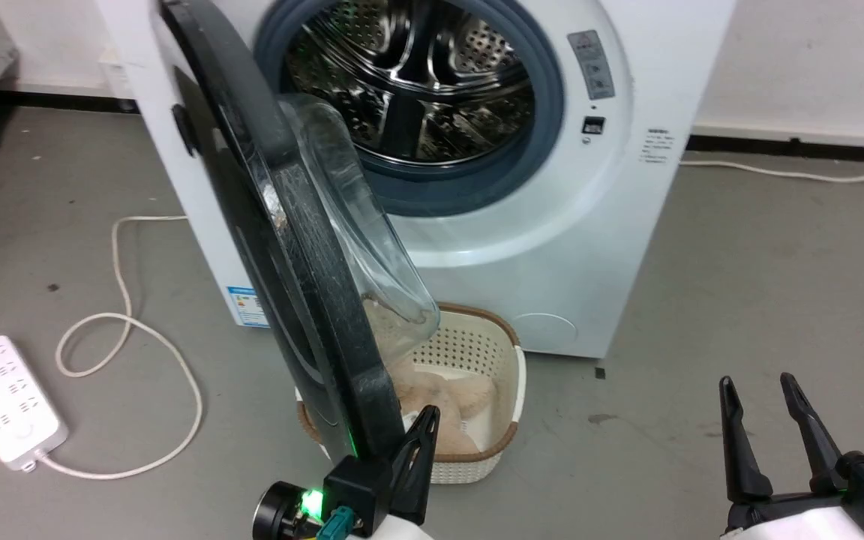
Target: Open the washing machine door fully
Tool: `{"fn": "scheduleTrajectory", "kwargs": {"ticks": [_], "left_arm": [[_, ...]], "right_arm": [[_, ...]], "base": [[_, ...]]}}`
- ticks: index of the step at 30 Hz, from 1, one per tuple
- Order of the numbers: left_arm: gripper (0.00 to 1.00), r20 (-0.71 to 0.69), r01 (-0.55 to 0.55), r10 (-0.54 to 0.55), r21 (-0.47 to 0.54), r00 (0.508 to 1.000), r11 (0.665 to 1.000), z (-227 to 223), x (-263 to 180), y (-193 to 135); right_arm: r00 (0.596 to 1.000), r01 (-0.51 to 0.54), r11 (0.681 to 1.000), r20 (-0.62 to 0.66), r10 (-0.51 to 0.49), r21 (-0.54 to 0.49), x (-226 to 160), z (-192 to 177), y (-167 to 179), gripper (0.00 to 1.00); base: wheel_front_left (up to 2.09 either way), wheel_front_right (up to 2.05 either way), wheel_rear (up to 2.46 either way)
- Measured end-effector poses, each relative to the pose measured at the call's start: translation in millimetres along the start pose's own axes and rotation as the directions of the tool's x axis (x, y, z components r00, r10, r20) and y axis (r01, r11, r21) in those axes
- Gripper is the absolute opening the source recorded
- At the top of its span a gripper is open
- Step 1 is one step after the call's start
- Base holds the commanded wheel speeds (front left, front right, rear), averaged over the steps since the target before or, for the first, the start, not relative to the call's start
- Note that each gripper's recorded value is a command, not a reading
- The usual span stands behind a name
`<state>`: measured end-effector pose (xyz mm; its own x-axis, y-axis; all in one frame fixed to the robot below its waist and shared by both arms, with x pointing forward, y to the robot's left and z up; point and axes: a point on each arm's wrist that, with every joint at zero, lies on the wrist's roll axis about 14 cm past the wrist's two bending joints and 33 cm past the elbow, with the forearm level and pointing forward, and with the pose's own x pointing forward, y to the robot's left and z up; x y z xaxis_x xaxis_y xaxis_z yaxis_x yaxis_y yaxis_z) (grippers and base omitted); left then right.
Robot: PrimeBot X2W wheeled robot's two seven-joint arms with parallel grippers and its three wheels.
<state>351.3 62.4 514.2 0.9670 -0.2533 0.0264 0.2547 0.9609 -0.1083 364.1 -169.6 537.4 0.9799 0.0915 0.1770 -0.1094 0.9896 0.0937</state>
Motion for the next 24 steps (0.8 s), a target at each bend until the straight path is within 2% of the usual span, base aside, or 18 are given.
{"fn": "scheduleTrajectory", "kwargs": {"ticks": [6,13,18,24], "left_arm": [[0.00,0.030,-0.069,0.069,0.002,0.997,0.998,5.2,-15.3,19.8],[0.00,0.059,-0.232,0.230,0.023,0.971,0.972,13.8,-45.2,66.9],[0.00,0.073,-0.376,0.372,0.043,0.925,0.926,21.6,-72.2,111.9],[0.00,0.068,-0.538,0.534,0.090,0.843,0.838,30.3,-104.7,174.7]], "right_arm": [[0.999,-0.055,0.998,0.003,0.055,0.011,7.7,-0.5,17.7,1.00],[0.985,-0.175,0.984,0.001,0.175,0.039,21.9,-4.7,58.4,1.00],[0.966,-0.260,0.964,-0.001,0.260,0.064,30.5,-8.6,88.8,1.00],[0.947,-0.317,0.944,-0.023,0.321,0.088,38.3,-20.4,110.8,1.00]], "base": [[0.00,0.00,0.00],[0.00,0.00,0.00],[0.00,0.00,0.00],[0.00,0.00,0.00]]}}
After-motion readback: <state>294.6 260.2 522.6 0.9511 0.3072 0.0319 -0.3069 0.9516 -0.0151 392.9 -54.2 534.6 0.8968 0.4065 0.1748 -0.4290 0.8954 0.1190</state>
